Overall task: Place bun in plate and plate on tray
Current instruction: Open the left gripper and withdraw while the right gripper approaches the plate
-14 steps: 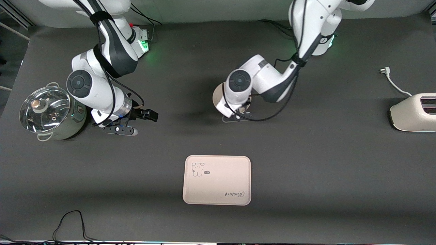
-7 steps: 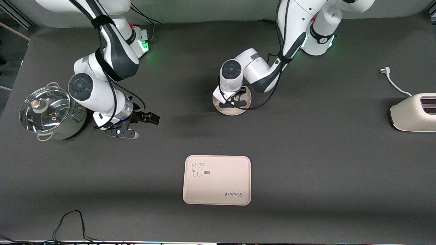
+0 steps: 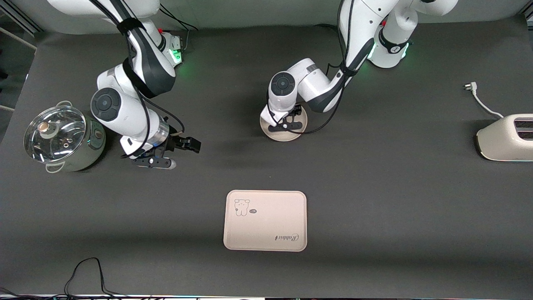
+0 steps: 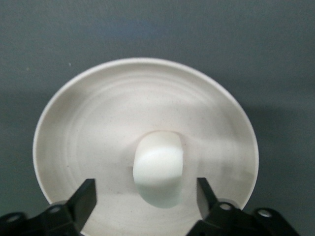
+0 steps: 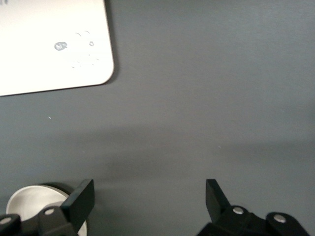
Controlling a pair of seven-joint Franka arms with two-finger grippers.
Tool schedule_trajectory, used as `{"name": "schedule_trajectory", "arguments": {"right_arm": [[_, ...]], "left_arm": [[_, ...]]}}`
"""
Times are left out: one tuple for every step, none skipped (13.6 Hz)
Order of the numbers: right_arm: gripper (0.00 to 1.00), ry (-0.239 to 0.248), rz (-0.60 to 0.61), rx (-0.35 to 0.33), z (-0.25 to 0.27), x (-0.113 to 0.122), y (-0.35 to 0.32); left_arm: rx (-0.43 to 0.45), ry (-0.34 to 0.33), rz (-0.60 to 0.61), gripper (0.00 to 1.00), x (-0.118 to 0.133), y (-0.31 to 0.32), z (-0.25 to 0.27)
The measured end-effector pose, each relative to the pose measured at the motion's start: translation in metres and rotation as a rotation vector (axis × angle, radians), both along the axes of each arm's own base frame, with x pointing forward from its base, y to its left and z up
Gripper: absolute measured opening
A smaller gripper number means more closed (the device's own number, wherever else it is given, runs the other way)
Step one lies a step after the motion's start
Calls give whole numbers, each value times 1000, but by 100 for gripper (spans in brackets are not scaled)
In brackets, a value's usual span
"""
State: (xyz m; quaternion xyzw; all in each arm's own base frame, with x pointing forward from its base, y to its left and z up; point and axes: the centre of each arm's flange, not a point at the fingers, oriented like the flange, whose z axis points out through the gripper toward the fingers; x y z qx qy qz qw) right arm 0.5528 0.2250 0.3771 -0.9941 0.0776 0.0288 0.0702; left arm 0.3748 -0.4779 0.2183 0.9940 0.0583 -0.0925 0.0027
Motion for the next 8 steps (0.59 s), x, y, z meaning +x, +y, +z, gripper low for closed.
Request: {"name": "schedule_trajectory", "arguments": {"right_arm": [[100, -1, -4, 4, -5, 1, 2], [100, 4, -7, 5, -9, 3, 1], [100, 6, -10, 5, -11, 3, 0], [100, 5, -12, 5, -10, 4, -1], [100, 4, -12, 6, -10, 5, -1], [100, 2, -12, 7, -9, 5, -1], [100, 1, -12, 8, -8, 5, -1], [100, 0, -11, 8, -8, 5, 0]], "left_arm": [[-8, -18, 21, 100, 13, 5, 11], [-12, -35, 53, 100, 31, 15, 27], [-10, -48, 88, 100, 53, 30, 48], [-5, -64, 121, 100, 74, 47, 73], [1, -84, 139, 100, 95, 69, 99], [9, -104, 138, 100, 115, 97, 125], [21, -124, 138, 100, 134, 130, 150], [35, -141, 138, 100, 149, 165, 172]]}}
